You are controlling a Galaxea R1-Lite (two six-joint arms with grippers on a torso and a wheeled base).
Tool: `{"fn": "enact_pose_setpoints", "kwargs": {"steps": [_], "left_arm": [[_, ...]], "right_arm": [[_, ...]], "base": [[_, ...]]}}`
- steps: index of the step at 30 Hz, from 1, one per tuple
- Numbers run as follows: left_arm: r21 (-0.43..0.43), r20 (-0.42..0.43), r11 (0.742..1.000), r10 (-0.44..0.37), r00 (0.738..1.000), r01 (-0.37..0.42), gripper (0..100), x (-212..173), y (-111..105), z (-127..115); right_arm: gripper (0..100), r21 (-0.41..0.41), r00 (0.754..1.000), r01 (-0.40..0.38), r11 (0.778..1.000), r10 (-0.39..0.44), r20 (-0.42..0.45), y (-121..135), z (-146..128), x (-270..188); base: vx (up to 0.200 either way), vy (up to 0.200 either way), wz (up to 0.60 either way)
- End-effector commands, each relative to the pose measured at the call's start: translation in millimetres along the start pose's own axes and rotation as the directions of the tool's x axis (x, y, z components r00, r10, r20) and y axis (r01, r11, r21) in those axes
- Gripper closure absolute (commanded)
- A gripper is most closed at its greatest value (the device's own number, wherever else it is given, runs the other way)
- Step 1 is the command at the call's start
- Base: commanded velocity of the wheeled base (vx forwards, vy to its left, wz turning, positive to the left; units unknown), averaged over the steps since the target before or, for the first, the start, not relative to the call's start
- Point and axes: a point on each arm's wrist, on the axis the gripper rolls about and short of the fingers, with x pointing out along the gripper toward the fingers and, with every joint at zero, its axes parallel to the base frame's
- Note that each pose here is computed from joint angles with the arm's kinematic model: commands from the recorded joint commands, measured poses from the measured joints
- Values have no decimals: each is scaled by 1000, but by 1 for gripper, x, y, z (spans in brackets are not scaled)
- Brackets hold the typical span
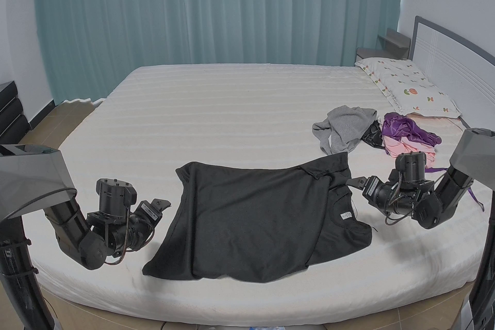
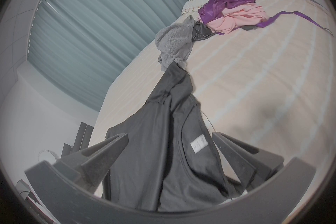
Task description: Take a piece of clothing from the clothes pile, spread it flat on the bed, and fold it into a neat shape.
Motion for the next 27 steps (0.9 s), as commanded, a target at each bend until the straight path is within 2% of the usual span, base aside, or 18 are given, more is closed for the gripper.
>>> {"fn": "enact_pose_setpoints", "kwargs": {"steps": [1,8,15,20,24,27], "left_arm": [[19,-49,999,43,998,-43,0,-17,13,-16],[41,-68,995,95,993,-93,0,-23,25,-22],[55,-78,991,122,989,-118,0,-18,31,-26],[96,-71,985,148,986,-141,0,-4,34,-28],[152,-5,966,211,977,-208,0,28,39,-32],[178,40,959,219,975,-223,0,41,37,-29]], "right_arm": [[0,1,1000,-21,1000,21,5,6,-6,-43],[0,6,1000,3,1000,-3,-21,-2,-20,-52],[0,10,999,27,1000,-27,-34,-8,-24,-52],[0,11,999,34,999,-34,-38,-10,-25,-52],[0,10,999,34,999,-33,-36,-10,-25,-51],[0,9,998,43,999,-43,-44,-12,-27,-49]], "base": [[-200,0,0],[-200,0,0],[0,0,0],[0,0,0],[0,0,0],[0,0,0]]}}
